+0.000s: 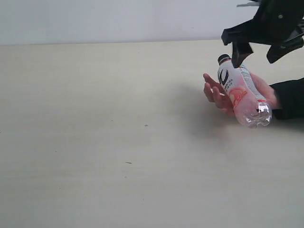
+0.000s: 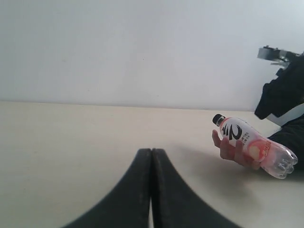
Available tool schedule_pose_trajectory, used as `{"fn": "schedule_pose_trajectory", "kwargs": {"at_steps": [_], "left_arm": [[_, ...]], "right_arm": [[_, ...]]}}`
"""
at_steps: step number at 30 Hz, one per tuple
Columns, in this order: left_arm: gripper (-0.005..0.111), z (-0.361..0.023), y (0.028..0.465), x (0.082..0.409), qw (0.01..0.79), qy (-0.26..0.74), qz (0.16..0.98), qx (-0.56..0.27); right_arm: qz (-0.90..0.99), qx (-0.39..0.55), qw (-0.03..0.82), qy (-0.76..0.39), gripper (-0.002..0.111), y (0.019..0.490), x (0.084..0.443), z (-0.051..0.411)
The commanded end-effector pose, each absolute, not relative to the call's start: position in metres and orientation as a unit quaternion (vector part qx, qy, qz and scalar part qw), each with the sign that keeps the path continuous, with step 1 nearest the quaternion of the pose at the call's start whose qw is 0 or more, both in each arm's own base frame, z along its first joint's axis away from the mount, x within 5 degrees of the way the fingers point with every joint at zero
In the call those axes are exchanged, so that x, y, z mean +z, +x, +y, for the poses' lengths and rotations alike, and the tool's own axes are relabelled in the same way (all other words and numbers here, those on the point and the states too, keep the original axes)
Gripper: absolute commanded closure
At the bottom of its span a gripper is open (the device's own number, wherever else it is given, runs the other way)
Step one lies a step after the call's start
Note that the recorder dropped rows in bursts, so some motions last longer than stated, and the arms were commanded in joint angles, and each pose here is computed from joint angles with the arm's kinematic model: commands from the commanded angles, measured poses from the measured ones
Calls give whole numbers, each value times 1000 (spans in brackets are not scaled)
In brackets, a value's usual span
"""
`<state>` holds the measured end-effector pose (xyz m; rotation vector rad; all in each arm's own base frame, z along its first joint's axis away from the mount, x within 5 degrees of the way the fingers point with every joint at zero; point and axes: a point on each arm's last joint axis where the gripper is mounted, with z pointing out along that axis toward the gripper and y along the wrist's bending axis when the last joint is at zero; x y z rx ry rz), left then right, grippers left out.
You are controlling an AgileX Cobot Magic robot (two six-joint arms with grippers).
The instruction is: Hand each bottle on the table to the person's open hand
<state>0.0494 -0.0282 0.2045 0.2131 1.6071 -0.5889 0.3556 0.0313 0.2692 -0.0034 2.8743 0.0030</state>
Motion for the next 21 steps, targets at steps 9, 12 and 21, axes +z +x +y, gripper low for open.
{"fn": "schedule_pose_trajectory", "kwargs": {"at_steps": [9, 12, 21], "left_arm": [[107, -28, 49, 204, 655, 94, 704, -258], [107, -28, 49, 204, 655, 94, 704, -258], [107, -28, 49, 204, 655, 94, 704, -258]], "right_arm": [[934, 38, 353, -31, 108, 157, 360, 17], [893, 53, 445, -25, 108, 93, 346, 13], [852, 79, 516, -23, 108, 35, 334, 10]]}}
